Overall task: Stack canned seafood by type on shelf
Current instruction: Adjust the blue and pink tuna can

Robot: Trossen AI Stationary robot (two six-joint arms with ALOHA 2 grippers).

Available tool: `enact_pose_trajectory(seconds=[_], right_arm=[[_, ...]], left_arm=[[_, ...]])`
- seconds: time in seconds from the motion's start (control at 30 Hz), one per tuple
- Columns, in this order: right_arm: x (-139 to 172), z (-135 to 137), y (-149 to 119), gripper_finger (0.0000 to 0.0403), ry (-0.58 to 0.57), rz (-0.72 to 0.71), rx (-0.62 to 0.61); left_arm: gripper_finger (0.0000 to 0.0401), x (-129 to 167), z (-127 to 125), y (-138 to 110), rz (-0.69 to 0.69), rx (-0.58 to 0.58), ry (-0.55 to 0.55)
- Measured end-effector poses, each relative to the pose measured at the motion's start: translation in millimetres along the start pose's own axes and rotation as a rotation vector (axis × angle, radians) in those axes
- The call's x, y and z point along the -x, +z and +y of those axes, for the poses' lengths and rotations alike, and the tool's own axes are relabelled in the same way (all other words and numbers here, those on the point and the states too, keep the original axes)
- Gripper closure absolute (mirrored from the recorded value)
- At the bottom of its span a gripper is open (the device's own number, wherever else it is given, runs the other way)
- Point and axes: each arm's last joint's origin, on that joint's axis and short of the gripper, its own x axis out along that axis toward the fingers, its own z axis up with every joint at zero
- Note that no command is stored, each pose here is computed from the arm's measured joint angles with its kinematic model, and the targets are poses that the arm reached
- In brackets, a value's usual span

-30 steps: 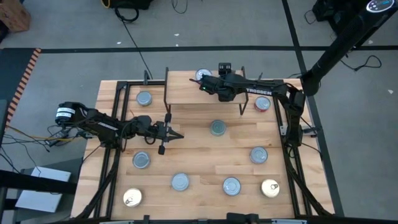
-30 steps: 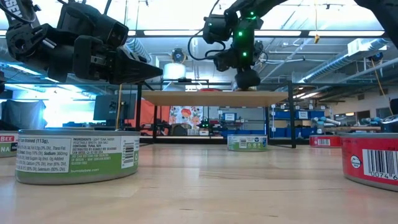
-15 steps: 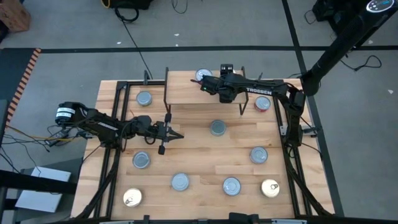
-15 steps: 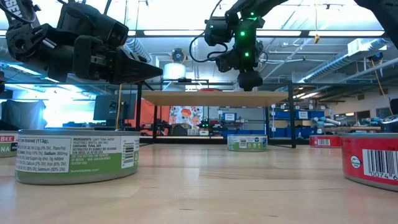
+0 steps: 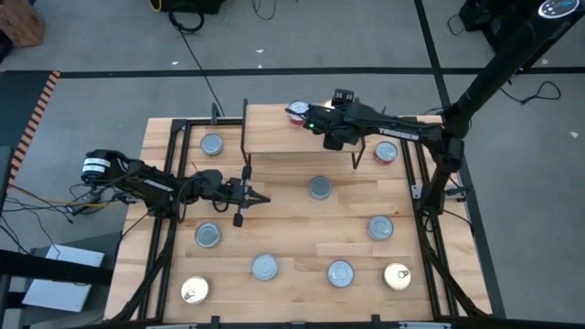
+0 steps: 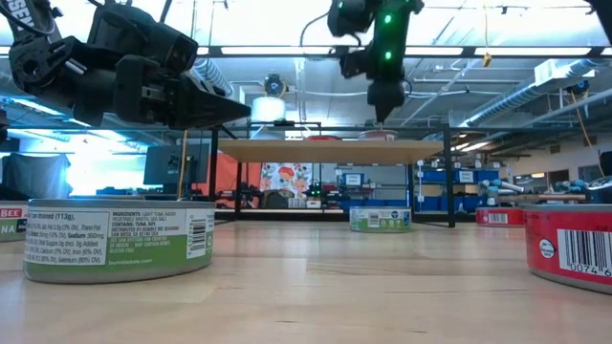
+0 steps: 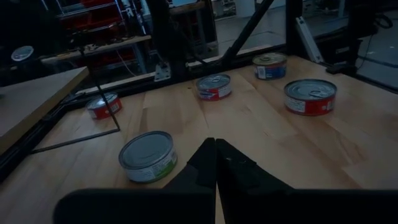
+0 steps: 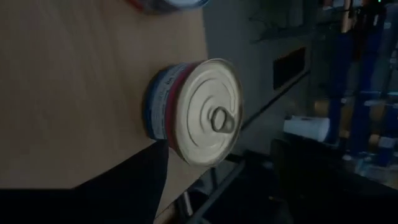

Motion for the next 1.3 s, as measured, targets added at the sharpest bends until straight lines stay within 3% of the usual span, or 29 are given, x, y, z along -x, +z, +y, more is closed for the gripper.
enact_pose_trajectory(seconds=[0.1,0.23,0.5,0.77,1.3], right_arm=[[11,-5,-5,0.0144,0.105,-0.053,-0.125],[21,-8,-7,0.0218,0.291,-0.116,-0.279],[33,26,17,0.0387,0.431,-0.361,-0.35],[34,64,32,0.0386,0.477,-0.579,-0.426],[52,80,35,0.0396,0.535,-0.629,-0.489]], left_arm=[[0.0394,0,2,0,0.009,0.023,0.059],[0.0394,1,9,0,0.005,0.047,0.128],[0.0394,6,31,-4,0.009,0.118,0.245],[0.0394,8,36,-7,0.046,0.145,0.377],[0.0394,8,36,-7,0.046,0.143,0.38]])
